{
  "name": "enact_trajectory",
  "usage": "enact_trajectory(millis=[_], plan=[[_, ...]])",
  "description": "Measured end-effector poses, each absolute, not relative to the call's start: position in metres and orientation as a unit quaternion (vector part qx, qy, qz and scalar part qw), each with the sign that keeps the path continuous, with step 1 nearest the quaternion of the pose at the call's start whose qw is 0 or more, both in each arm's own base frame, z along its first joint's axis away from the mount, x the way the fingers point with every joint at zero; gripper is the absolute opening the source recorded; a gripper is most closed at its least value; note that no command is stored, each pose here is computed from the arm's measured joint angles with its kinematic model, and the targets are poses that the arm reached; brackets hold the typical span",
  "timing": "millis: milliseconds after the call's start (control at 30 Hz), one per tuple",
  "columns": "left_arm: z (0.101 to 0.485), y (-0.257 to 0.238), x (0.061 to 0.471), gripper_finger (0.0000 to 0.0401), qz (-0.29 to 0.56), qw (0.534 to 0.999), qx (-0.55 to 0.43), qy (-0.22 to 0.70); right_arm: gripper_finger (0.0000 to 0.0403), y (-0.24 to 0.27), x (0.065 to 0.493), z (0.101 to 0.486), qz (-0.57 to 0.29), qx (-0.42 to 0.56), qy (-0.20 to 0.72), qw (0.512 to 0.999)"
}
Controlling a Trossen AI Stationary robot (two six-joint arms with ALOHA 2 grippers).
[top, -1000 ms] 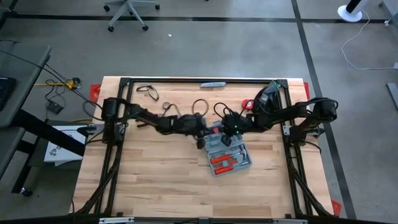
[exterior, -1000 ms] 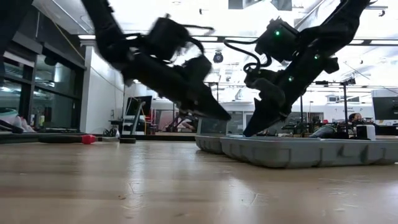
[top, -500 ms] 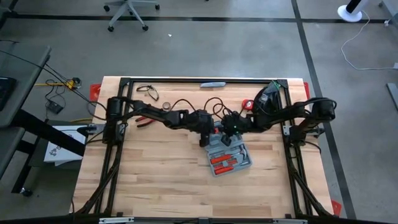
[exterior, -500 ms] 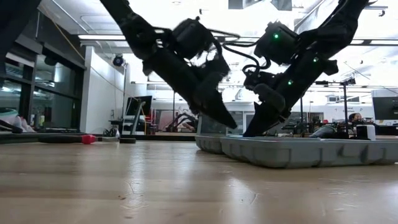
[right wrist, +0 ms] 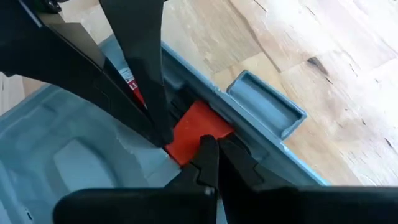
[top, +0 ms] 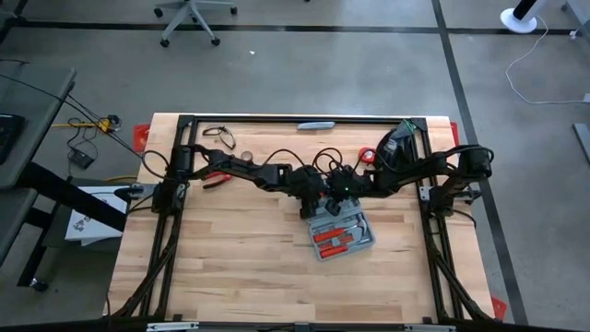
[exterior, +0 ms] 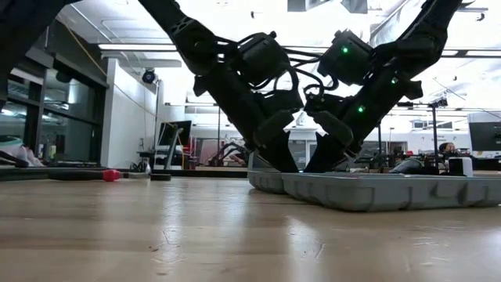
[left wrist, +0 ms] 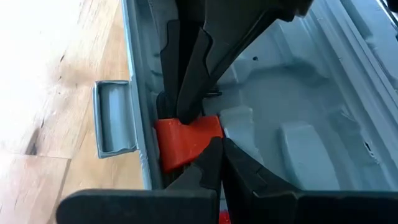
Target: Prefit tool cases
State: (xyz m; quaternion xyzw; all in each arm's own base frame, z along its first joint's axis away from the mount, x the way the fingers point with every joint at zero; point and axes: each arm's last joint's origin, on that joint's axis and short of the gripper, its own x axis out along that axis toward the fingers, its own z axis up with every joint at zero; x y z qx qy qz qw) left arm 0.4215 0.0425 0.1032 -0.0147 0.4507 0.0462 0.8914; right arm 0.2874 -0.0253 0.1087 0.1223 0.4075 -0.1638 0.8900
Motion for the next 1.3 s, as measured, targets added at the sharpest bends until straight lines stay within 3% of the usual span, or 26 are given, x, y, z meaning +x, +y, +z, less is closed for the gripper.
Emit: enact_trajectory(millis=[800,1133,1300], plan=[[0.117,0.036,0.418,0.0000,0.035,0.898,-0.014,0.439,0.0000,-0.024,0.292,0.122,-0.133,0.090,0.454,0.876],[0.147,0.034,0.384,0.0000,0.064,0.912,-0.004,0.405,0.0000,-0.024,0.293,0.122,-0.142,0.088,0.451,0.877],[0.145,0.028,0.357,0.0000,0.086,0.914,-0.032,0.394,0.0000,-0.024,0.292,0.128,-0.143,0.093,0.440,0.882]])
